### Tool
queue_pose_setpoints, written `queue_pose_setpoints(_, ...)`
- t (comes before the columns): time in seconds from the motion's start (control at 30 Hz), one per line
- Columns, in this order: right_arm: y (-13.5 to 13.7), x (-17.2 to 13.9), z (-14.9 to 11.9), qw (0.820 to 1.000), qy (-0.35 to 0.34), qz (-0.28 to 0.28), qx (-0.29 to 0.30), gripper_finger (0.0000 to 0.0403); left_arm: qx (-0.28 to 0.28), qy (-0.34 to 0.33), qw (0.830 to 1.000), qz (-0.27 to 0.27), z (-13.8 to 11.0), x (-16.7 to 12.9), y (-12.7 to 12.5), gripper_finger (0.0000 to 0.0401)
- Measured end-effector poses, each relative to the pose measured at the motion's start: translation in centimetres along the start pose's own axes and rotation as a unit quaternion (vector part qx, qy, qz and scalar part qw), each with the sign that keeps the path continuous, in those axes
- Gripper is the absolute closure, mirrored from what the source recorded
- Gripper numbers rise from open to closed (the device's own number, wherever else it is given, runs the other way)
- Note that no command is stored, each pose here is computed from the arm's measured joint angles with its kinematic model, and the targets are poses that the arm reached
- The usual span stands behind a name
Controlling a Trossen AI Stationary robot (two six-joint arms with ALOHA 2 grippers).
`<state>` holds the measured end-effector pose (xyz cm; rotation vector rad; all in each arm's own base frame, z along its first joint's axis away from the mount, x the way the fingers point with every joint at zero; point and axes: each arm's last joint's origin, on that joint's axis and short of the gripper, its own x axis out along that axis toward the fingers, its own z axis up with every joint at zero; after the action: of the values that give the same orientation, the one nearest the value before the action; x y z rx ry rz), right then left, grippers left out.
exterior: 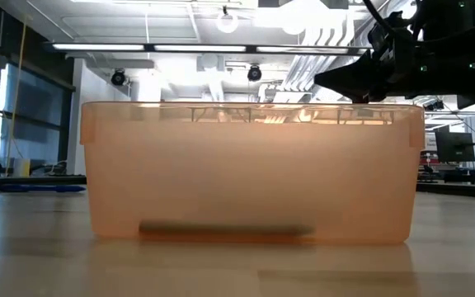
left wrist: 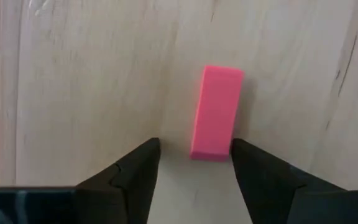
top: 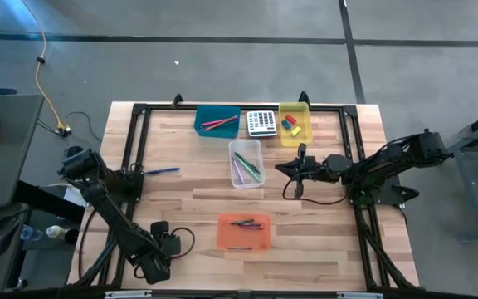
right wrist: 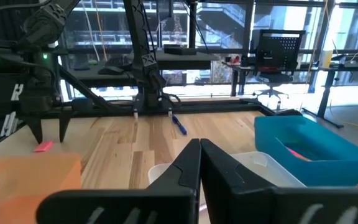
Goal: Sort crayons/erasers/pens/pencils in bins
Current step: Put the pink eraser into the yellow bin
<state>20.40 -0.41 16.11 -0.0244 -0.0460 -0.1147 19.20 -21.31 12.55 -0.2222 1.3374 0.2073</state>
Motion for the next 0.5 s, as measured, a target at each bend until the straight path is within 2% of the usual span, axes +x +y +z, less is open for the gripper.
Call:
queue_pose_setpoints(0.1,0.0,0.0,0.03,1.0,-0.001,0.0,-0.002,0.0403,-0.003,-0.005,1.0,0.005,-0.01,0.06,0.05,0.0235)
queue_pose_setpoints(0.33,0.0,0.0,0.08,1.0,-0.004,0.001,-0.004,0.0403,0.002,-0.019,1.0,-0.005,0.16,0.15,-0.16,0.0334)
queue_pose_setpoints(0.5,0.02,0.01,0.1,1.0,-0.005,0.003,0.003,0.0403,-0.013,-0.048,0.999,-0.008,0.38,-0.56,-0.03,0.038)
